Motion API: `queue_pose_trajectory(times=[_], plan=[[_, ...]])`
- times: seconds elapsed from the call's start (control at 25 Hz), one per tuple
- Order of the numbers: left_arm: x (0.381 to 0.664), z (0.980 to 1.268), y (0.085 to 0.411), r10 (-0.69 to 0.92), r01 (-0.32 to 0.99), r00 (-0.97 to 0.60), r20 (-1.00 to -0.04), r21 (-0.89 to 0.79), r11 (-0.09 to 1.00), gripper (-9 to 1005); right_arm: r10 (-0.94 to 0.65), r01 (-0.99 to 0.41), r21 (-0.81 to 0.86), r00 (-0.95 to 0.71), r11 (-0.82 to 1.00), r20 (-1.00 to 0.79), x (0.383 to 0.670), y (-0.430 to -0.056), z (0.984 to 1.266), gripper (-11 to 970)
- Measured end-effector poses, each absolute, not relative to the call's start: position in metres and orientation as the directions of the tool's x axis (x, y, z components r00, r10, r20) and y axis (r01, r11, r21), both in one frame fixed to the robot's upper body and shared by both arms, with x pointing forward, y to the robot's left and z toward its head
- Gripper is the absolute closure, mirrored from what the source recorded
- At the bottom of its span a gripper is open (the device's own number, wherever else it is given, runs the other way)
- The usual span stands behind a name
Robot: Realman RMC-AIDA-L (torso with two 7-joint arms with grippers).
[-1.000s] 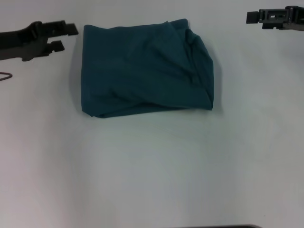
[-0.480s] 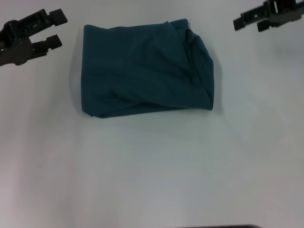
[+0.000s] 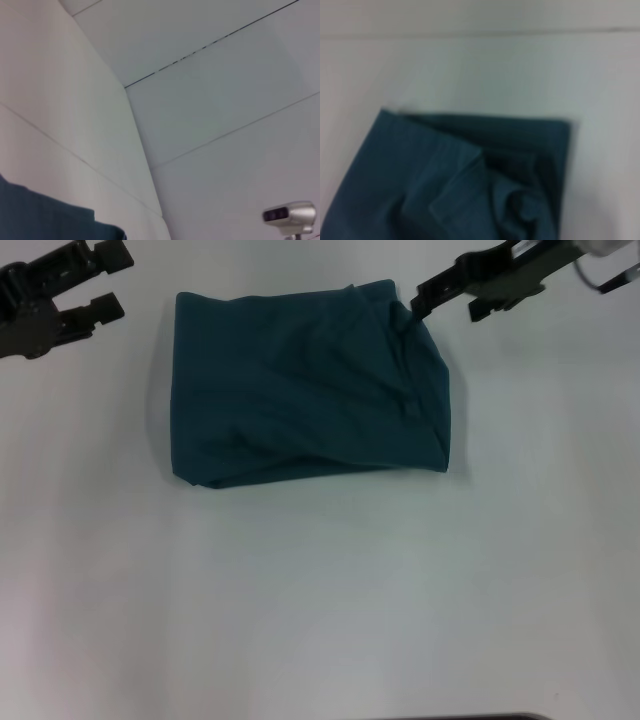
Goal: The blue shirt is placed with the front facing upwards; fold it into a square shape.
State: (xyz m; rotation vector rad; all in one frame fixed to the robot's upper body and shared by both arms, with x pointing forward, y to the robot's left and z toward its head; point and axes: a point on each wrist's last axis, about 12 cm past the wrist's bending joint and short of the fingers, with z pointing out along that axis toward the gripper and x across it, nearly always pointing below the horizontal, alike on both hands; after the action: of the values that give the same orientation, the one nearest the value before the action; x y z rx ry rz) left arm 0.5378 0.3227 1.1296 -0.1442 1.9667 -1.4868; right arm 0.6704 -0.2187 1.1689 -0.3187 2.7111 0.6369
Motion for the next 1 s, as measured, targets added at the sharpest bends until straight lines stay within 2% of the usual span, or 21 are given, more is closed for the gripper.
queue_pose_trajectory(times=[0.52,1.0], plan=[[0.538,1.127,0.324,-0.477,0.281,-0.771,-0.421,-0.898,0.339,34,-0.229,-0.376,0.262,-0.859,0.889,-0.458,0.676,-0.168,1.150,14],[0.540,1.127,0.325,-0.493,0.275,-0.762,-0.420,-0.899,0.341,35,-0.252,-0.408,0.249,-0.838,0.879,-0.484,0.675,-0.166,1.145,15]])
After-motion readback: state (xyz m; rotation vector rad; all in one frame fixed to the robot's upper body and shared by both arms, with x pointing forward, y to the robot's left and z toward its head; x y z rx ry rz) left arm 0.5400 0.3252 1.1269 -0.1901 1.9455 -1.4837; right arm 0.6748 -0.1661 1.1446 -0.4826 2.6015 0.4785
